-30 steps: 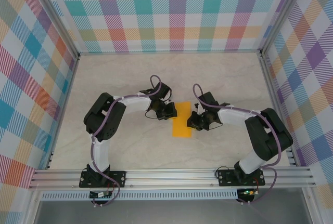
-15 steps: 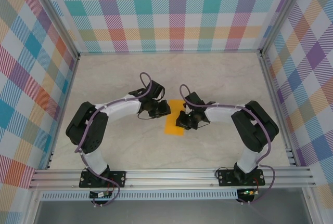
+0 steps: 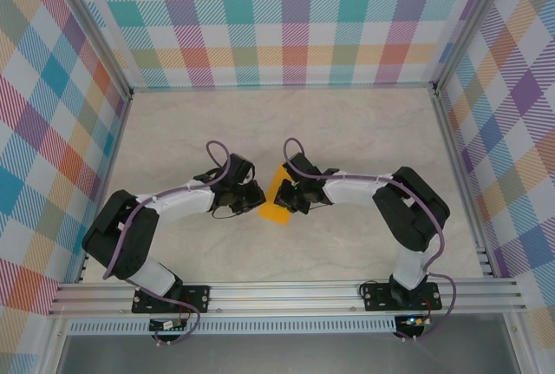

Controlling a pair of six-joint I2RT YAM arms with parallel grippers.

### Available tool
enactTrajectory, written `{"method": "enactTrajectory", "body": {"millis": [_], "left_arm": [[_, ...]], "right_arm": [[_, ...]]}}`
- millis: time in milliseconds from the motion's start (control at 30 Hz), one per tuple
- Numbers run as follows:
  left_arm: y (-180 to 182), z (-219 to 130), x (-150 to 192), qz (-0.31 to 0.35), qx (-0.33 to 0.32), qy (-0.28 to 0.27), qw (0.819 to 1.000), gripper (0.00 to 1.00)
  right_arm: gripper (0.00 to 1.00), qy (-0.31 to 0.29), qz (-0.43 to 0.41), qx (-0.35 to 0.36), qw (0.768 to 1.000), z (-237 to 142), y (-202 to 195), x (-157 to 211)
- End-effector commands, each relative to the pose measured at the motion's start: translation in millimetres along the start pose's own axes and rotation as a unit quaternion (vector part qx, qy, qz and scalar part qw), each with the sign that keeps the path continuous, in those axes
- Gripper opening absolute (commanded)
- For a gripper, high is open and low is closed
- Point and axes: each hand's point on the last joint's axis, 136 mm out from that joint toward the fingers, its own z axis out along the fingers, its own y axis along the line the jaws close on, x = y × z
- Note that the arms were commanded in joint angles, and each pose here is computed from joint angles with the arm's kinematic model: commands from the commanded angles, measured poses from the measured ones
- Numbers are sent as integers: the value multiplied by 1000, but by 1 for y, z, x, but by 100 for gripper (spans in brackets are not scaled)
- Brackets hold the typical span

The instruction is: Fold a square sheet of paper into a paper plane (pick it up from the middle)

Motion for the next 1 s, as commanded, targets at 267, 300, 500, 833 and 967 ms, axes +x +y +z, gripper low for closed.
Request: {"method": "enactTrajectory", "body": {"millis": [267,300,500,833,967], "left_arm": [[-55,-14,11,19,97,0,995,10],[-59,-13,14,23,99,3,995,9],[-68,-9,19,38,85,0,996,8],[-75,18,32,48,68,32,996,7],[-75,32,35,50,61,45,996,6]], "right_arm": [[11,-23,-130,-75,988,-43,-2,-26],[11,-16,-136,-84,987,-43,-1,-26],[10,12,-134,-92,987,-27,-7,-32],[10,28,-116,-91,989,-7,-16,-37],[9,35,-114,-87,989,-3,-22,-36]]}}
